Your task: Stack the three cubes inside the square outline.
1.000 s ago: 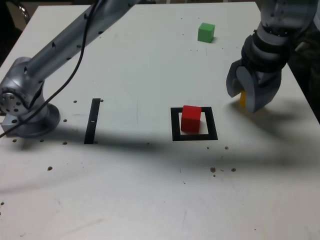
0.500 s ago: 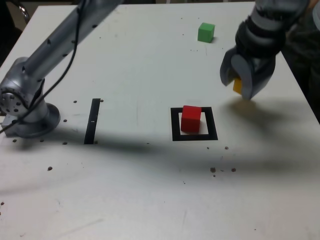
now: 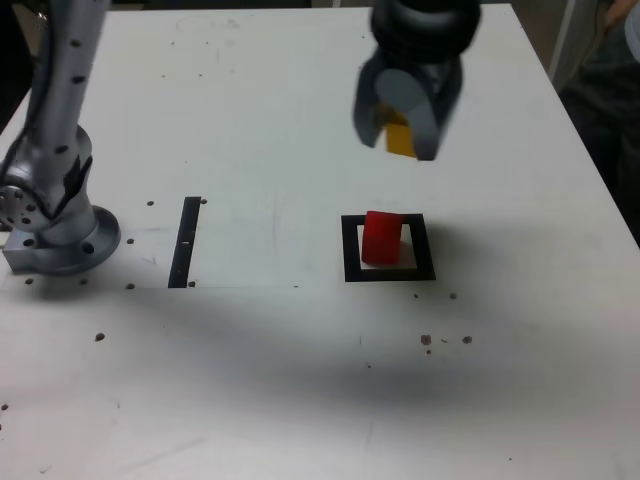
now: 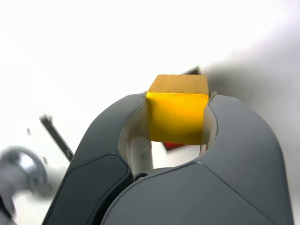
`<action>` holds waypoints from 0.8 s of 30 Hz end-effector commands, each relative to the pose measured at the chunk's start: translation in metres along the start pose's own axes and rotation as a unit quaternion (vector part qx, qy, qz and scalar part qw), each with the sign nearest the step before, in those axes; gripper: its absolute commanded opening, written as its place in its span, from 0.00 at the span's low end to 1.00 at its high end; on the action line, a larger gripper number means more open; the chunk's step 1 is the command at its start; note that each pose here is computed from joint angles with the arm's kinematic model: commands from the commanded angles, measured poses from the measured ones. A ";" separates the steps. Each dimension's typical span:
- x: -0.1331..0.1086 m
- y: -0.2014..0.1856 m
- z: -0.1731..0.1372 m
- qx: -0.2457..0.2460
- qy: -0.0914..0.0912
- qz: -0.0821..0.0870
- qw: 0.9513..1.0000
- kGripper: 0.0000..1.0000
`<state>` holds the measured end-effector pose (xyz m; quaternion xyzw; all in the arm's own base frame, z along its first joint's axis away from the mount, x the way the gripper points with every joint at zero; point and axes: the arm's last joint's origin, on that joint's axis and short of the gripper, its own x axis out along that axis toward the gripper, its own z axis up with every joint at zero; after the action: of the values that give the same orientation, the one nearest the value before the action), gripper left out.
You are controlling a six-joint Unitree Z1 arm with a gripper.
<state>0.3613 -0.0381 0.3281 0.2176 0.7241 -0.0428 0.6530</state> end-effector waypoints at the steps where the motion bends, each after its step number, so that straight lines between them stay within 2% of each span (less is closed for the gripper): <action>1: 0.000 -0.006 -0.005 -0.037 0.002 -0.011 0.999 0.15; 6: -0.001 -0.029 -0.007 -0.056 0.002 -0.025 0.998 0.15; 13: 0.010 -0.068 0.009 -0.066 0.004 -0.029 0.997 0.15; 20: 0.025 -0.060 0.005 -0.072 0.028 -0.030 0.997 0.15; 24: 0.034 -0.054 0.004 -0.074 0.033 -0.034 0.996 0.15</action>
<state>0.3430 -0.0807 0.2837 0.1468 0.7553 -0.0023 0.6387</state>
